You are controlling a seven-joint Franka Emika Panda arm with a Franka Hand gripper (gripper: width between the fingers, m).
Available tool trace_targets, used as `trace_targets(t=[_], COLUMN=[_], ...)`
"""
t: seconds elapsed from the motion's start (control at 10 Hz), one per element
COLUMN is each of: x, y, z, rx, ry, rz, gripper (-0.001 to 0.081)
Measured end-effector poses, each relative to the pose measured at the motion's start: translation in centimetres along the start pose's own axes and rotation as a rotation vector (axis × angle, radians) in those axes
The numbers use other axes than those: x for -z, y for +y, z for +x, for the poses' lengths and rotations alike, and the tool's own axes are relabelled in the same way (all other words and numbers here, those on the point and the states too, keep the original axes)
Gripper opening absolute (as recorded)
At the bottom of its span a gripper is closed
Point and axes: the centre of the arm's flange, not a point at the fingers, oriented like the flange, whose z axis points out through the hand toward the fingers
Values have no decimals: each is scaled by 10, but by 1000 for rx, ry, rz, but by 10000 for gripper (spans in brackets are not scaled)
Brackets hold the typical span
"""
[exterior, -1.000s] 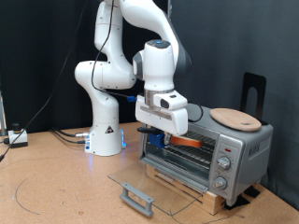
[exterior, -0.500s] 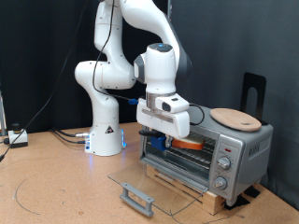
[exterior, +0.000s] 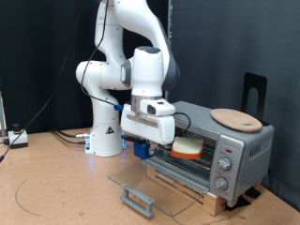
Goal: Make a piece of toast with the oven
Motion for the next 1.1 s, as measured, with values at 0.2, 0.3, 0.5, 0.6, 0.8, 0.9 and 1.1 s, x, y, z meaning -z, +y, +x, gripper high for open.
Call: trace_targets(t=[0.2,0.3,0.5,0.6,0.8,0.9,1.1], x=[-3,-4,-4,-4,-4,-4,-4], y=[10,12,15,15,11,7,-9], z=[-12,-17,-24,-26,-26,-24,-19], rx=[-3,4,9,15,51,68,95], ry=[8,13,27,47,99,113,107], rz=[8,12,22,34,57,72,92], gripper=[396,396,396,396,396,396,396])
